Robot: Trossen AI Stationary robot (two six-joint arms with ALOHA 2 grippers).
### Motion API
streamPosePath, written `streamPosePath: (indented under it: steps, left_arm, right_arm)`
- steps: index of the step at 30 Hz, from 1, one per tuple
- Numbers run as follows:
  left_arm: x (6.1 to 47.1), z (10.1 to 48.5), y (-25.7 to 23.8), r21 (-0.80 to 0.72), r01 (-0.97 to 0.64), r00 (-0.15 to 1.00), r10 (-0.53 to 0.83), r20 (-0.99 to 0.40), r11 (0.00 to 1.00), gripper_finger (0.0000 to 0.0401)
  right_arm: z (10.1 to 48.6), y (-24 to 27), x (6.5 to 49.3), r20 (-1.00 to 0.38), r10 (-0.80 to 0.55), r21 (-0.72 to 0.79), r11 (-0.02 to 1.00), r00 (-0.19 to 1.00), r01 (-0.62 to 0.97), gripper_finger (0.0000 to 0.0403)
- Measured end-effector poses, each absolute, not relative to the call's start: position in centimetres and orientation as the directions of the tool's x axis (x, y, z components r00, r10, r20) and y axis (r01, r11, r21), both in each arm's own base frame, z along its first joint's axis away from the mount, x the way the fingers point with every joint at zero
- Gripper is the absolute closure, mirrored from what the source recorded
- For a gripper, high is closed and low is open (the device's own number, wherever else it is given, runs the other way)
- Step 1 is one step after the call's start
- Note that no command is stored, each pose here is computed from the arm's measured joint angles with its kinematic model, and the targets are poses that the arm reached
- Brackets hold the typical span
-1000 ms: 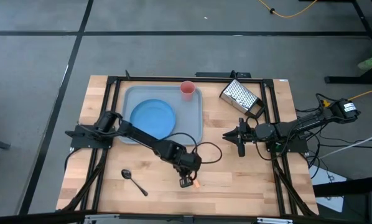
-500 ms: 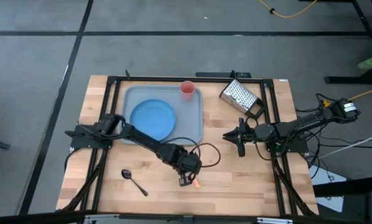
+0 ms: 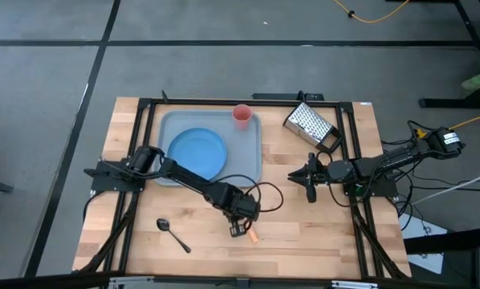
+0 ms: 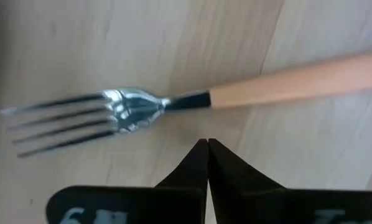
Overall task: Pick and place plate/cup/fork/spoon on tray
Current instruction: Move the orange fork to the bottom center of the table, then move the black spoon to the bottom center of the table
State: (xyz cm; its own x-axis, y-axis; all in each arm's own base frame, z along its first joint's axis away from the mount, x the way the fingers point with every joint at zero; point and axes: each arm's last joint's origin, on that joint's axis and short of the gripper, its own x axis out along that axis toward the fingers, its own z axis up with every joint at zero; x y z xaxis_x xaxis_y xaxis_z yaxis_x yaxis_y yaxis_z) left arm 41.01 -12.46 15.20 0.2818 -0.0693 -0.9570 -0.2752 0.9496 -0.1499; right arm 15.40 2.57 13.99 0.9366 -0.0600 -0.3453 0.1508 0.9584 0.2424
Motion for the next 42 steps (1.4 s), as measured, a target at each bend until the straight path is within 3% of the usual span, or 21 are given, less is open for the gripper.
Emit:
streamPosePath:
  steps: [6, 11, 16, 20, 25, 30, 34, 42]
  left_arm:
    - [42.2, 14.9, -11.0, -0.155, -0.256, 0.343, -0.06, -0.938, 0.954, 0.0401]
    - [43.7, 15.2, -9.7, -0.193, -0.238, 0.464, -0.063, -0.884, 0.952, 0.0401]
    - [43.6, 18.5, -9.3, -0.188, -0.238, 0.529, -0.035, -0.848, 0.953, 0.0401]
    - [41.7, 20.3, -10.1, -0.139, -0.249, 0.41, -0.026, -0.912, 0.958, 0.0401]
    - [37.7, 20.8, -12.0, -0.067, -0.351, 0.112, -0.029, -0.993, 0.934, 0.0401]
    - [33.8, 20.5, -15.5, 0.036, -0.401, -0.153, -0.028, -0.988, 0.915, 0.0401]
    - [31.5, 19.5, -18.6, 0.069, -0.447, -0.215, -0.033, -0.976, 0.892, 0.0401]
    - [27.3, 18.1, -23.7, 0.128, -0.593, -0.217, -0.005, -0.976, 0.795, 0.0401]
  right_arm:
    - [14.0, 2.6, 15.4, -0.346, -0.06, 0.245, 0.957, 0.936, 0.152, 0.0331]
    - [14.0, 2.6, 15.4, -0.345, -0.06, 0.246, 0.957, 0.937, 0.152, 0.0331]
    - [14.0, 2.6, 15.4, -0.344, -0.06, 0.248, 0.957, 0.937, 0.152, 0.0331]
    - [14.0, 2.6, 15.4, -0.344, -0.059, 0.248, 0.957, 0.937, 0.152, 0.0331]
    - [14.0, 2.6, 15.4, -0.348, -0.06, 0.247, 0.957, 0.935, 0.154, 0.0331]
    - [13.9, 2.6, 15.4, -0.351, -0.06, 0.258, 0.953, 0.934, 0.159, 0.0331]
    - [13.9, 2.6, 15.4, -0.352, -0.06, 0.287, 0.943, 0.934, 0.169, 0.0331]
    - [13.9, 2.6, 15.4, -0.353, -0.06, 0.291, 0.941, 0.934, 0.171, 0.0331]
